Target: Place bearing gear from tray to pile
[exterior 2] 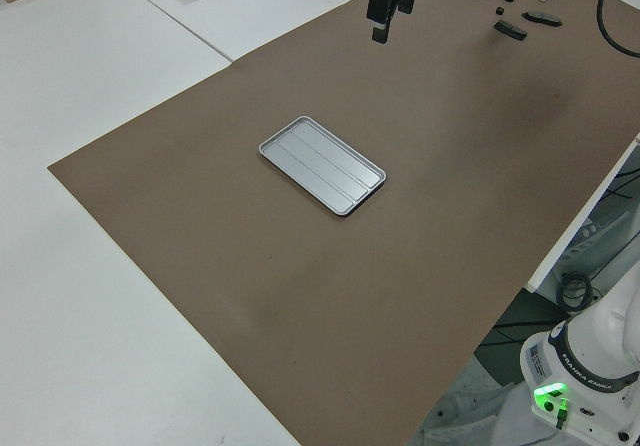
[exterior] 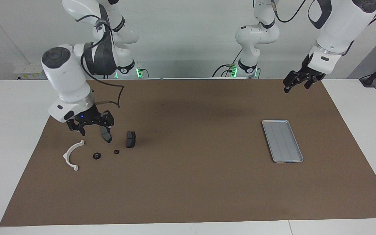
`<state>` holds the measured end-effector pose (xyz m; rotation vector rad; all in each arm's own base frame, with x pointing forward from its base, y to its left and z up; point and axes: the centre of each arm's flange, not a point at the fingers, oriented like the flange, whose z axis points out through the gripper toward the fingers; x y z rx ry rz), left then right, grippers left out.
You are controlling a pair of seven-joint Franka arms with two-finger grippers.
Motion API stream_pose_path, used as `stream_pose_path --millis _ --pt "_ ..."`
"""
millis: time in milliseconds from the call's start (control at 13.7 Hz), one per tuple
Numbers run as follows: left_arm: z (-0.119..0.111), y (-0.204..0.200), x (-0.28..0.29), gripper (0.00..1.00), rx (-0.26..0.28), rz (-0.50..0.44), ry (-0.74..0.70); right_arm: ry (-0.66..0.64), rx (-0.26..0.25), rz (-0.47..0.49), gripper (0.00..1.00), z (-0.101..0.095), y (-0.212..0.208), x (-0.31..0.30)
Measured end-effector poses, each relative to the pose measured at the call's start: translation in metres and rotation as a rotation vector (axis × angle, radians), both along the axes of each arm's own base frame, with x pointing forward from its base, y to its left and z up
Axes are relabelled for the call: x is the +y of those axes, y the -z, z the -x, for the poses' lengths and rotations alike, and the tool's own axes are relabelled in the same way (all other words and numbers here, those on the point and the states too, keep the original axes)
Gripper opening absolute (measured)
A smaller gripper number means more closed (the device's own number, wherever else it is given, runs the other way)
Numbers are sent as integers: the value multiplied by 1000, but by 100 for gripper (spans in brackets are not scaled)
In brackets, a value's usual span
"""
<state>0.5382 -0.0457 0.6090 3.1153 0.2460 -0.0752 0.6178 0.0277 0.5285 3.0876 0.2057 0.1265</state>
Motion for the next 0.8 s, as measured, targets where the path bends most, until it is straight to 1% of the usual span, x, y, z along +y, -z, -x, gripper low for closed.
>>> stream_pose_path --millis 73,146,293,439,512,732,805 --pt "0 0 0 100 0 0 0 7 -5 4 100 12 -23 -3" --pt "0 0 0 100 0 0 0 17 0 7 100 25 -40 -8" --pt "0 0 0 100 0 0 0 34 34 14 100 48 -65 -16" --pt "0 0 0 100 0 0 0 41 66 19 100 66 -80 -17" --pt "0 0 0 100 0 0 0 45 80 21 100 71 -83 -19" --pt "0 0 0 100 0 0 0 73 92 19 100 73 -82 -34" --pt "0 0 0 100 0 0 0 82 105 18 100 76 -82 -39"
